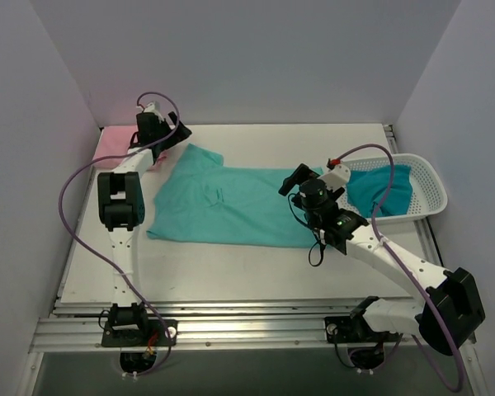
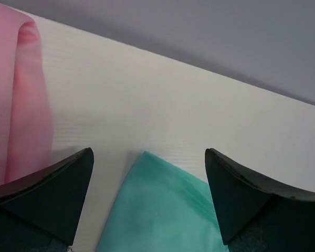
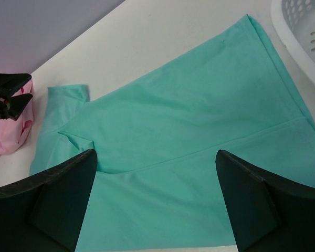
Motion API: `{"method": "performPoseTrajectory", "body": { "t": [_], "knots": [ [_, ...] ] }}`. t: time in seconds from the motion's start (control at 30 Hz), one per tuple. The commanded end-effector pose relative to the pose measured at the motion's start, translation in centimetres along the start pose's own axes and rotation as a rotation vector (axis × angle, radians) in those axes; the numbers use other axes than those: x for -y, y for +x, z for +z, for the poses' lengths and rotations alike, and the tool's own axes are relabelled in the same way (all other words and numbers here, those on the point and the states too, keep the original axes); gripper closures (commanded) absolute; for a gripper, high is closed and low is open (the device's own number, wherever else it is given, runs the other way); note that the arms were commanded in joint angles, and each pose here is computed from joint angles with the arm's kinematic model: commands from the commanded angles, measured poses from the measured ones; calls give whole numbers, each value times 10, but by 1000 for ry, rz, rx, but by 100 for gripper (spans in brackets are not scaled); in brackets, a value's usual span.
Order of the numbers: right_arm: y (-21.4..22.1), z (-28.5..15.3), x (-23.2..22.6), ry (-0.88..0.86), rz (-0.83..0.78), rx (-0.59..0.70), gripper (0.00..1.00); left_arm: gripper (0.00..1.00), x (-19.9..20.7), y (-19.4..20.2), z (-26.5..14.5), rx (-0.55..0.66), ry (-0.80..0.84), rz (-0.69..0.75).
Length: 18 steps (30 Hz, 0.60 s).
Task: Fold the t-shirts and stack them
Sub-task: Fold the tshirt
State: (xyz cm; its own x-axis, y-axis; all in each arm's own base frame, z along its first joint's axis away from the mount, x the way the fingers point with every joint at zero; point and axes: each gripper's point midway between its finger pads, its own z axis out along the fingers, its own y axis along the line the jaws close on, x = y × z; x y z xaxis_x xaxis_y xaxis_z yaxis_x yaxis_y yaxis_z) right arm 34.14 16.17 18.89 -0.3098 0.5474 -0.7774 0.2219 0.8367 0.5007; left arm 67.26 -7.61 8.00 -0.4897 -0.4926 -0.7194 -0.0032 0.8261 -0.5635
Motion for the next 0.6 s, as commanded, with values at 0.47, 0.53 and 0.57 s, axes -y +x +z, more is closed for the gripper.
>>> {"method": "performPoseTrajectory", "body": {
  "t": [0.47, 0.53, 0.57],
  "knots": [
    [-4, 4, 3, 6, -4, 27, 9, 0, 28, 48, 23, -170, 7, -17],
    [-2, 4, 3, 7, -4, 25, 9, 8, 32, 48, 18, -175, 11, -20],
    [-1, 5, 4, 9, -7, 21, 9, 9, 33, 46, 15, -172, 11, -22]
  ]
}}
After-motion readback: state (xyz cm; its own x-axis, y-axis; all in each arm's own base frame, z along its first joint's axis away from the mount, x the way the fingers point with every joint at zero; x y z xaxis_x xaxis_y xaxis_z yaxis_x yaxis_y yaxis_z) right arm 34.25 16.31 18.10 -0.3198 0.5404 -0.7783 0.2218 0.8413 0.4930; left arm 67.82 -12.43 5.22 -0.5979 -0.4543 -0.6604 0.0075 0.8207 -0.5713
